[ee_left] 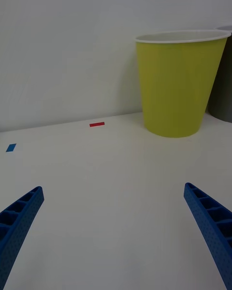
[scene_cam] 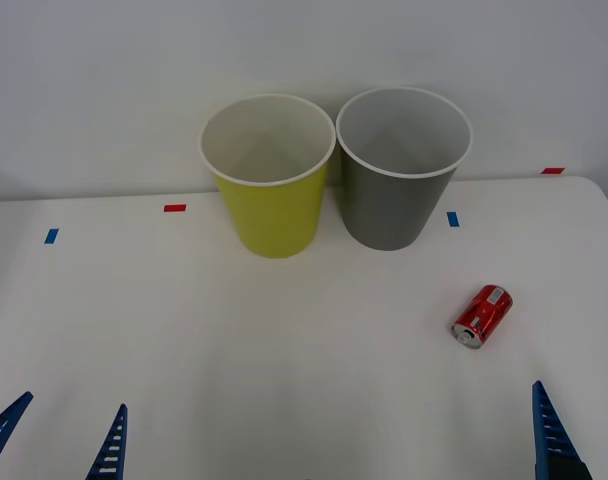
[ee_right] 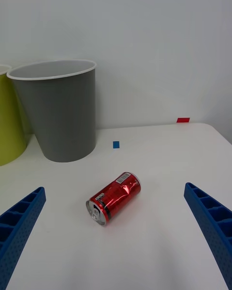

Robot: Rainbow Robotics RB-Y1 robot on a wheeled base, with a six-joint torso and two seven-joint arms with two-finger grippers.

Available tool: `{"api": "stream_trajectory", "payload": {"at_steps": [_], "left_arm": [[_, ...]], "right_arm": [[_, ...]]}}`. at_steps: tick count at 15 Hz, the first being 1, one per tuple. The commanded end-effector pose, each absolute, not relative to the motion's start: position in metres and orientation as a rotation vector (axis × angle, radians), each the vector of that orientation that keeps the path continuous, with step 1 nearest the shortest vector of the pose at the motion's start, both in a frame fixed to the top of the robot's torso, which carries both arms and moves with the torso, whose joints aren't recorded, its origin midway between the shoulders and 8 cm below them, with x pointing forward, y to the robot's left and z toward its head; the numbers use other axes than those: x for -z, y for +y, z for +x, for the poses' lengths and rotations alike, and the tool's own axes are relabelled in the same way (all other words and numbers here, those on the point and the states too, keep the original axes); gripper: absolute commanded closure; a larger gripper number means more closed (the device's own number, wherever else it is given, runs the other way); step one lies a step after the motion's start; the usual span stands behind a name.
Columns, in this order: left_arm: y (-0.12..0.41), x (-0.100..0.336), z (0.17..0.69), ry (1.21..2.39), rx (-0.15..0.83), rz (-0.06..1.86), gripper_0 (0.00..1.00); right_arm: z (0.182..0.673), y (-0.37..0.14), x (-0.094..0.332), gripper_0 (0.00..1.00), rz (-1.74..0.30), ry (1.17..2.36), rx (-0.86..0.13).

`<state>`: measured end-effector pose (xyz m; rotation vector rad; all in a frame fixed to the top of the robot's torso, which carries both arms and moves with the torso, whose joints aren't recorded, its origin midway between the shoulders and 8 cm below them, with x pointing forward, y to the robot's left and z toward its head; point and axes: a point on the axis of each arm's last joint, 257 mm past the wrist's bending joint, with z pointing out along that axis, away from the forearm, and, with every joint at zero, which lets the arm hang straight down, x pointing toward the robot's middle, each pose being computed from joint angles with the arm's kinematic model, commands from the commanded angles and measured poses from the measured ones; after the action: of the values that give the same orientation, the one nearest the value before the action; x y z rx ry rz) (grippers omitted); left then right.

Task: Put cans in the gray bin and PET bottles in the light green bin.

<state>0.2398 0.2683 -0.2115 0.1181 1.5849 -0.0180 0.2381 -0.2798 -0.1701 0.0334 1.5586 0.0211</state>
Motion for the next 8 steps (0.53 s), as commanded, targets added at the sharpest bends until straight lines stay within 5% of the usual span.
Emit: {"api": "stream_trajectory", "payload": {"at_steps": [1,8], "left_arm": [[0.2683,0.2115,0.2398,1.585,0.018,0.118,0.0],[0.2683,0.2115,0.2398,1.585,0.018,0.118,0.0]], "right_arm": [[0.2381,-0.2798,0.1701,0.0,0.033,1.559,-0.021],[0.2381,-0.2798,0.1701,0.0,0.033,1.559,-0.021]]}}
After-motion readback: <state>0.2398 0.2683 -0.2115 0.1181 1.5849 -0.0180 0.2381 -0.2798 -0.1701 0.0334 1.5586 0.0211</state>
